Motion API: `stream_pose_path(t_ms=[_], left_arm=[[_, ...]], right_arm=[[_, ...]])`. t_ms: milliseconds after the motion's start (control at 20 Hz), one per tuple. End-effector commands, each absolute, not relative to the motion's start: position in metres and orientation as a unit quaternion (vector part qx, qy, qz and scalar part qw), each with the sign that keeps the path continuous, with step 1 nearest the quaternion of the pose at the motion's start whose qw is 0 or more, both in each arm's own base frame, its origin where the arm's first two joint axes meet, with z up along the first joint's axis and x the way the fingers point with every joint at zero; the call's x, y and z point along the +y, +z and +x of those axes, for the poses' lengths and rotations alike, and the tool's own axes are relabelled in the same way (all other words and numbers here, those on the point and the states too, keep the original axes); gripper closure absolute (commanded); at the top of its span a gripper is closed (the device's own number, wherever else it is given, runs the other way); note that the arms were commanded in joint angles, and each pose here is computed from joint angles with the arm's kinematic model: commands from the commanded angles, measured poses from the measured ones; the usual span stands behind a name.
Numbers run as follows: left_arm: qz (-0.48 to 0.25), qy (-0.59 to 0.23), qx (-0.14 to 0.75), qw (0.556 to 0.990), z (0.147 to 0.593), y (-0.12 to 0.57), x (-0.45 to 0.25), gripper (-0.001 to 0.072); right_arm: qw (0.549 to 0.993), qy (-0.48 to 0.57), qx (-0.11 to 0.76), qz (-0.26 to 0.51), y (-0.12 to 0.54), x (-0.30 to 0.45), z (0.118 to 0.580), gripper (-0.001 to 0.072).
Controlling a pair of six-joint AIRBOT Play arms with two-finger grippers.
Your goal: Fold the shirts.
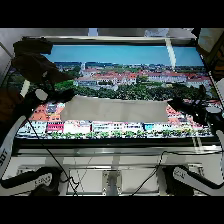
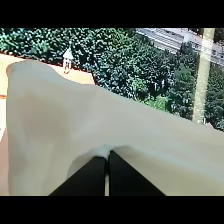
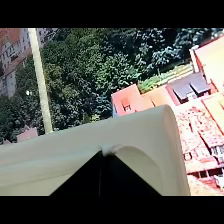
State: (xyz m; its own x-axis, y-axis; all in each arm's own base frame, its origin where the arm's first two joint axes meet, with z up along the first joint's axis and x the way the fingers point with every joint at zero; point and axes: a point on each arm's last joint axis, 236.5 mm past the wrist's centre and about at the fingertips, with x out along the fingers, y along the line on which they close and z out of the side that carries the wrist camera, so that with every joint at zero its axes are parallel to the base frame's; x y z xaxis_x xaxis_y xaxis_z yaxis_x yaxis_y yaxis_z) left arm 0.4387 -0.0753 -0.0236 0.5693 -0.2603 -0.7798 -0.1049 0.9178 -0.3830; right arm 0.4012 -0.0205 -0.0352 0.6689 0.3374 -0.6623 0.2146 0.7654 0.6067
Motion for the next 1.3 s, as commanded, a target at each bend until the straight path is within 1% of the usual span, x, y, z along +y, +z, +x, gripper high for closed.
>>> stream_pose_path(t_ms=[0,100,250,300,350,400,450,500,550,600,700,800,900,950,1000,1100,1150,1250], left_arm=[[-0.181,-0.03,0.464,0.866,0.444,-0.035,-0.066,0.0699],[-0.181,-0.027,0.462,0.868,0.446,-0.036,-0.065,0.0699],[-0.183,-0.025,0.448,0.875,0.452,-0.032,-0.063,0.0692],[-0.184,-0.024,0.444,0.877,0.453,-0.031,-0.062,0.0628],[-0.184,-0.024,0.443,0.877,0.454,-0.03,-0.062,0.0465],[-0.186,-0.024,0.443,0.877,0.454,-0.03,-0.063,0.021],[-0.191,-0.024,0.443,0.876,0.454,-0.03,-0.064,0.0095],[-0.199,-0.025,0.443,0.874,0.454,-0.029,-0.066,0.0094],[-0.206,-0.025,0.442,0.872,0.454,-0.028,-0.067,0.0095],[-0.216,-0.026,0.44,0.871,0.455,-0.026,-0.069,0.0095],[-0.227,-0.03,0.423,0.877,0.465,-0.011,-0.072,0.0094],[-0.227,-0.037,0.399,0.887,0.476,0.012,-0.072,0.0094],[-0.227,-0.045,0.384,0.894,0.48,0.034,-0.074,0.0095],[-0.227,-0.05,0.382,0.895,0.48,0.042,-0.076,0.0094],[-0.226,-0.055,0.382,0.894,0.478,0.049,-0.078,0.0094],[-0.233,-0.063,0.385,0.89,0.472,0.057,-0.083,0.0095],[-0.234,-0.066,0.389,0.888,0.469,0.058,-0.085,0.0094],[-0.235,-0.07,0.402,0.882,0.464,0.055,-0.088,0.0095]], right_arm=[[0.844,0.045,0.43,0.317,-0.065,0.001,0.427,0.0686],[0.839,0.03,0.438,0.322,-0.08,-0.001,0.429,0.0686],[0.837,0.013,0.442,0.322,-0.084,-0.011,0.428,0.0685],[0.837,0.013,0.446,0.317,-0.086,-0.011,0.426,0.0684],[0.835,0.019,0.451,0.315,-0.087,-0.009,0.423,0.0682],[0.832,0.024,0.455,0.316,-0.087,-0.006,0.422,0.0679],[0.83,0.028,0.458,0.318,-0.087,-0.004,0.42,0.0621],[0.827,0.032,0.46,0.322,-0.086,-0.002,0.419,0.0486],[0.823,0.039,0.463,0.327,-0.084,-0.001,0.418,0.0405],[0.819,0.055,0.466,0.33,-0.077,0.003,0.417,0.0385],[0.82,0.088,0.46,0.33,-0.051,0.002,0.421,0.0383],[0.837,0.096,0.432,0.32,-0.014,-0.015,0.428,0.0376],[0.855,0.081,0.411,0.304,0.011,-0.043,0.427,0.0355],[0.856,0.07,0.415,0.3,0.01,-0.055,0.421,0.034],[0.848,0.054,0.435,0.299,0.0,-0.066,0.41,0.029],[0.828,0.017,0.482,0.285,-0.029,-0.083,0.384,0.0254],[0.817,0.009,0.503,0.283,-0.045,-0.085,0.371,0.0253],[0.795,0.012,0.528,0.297,-0.068,-0.075,0.353,0.0198]])
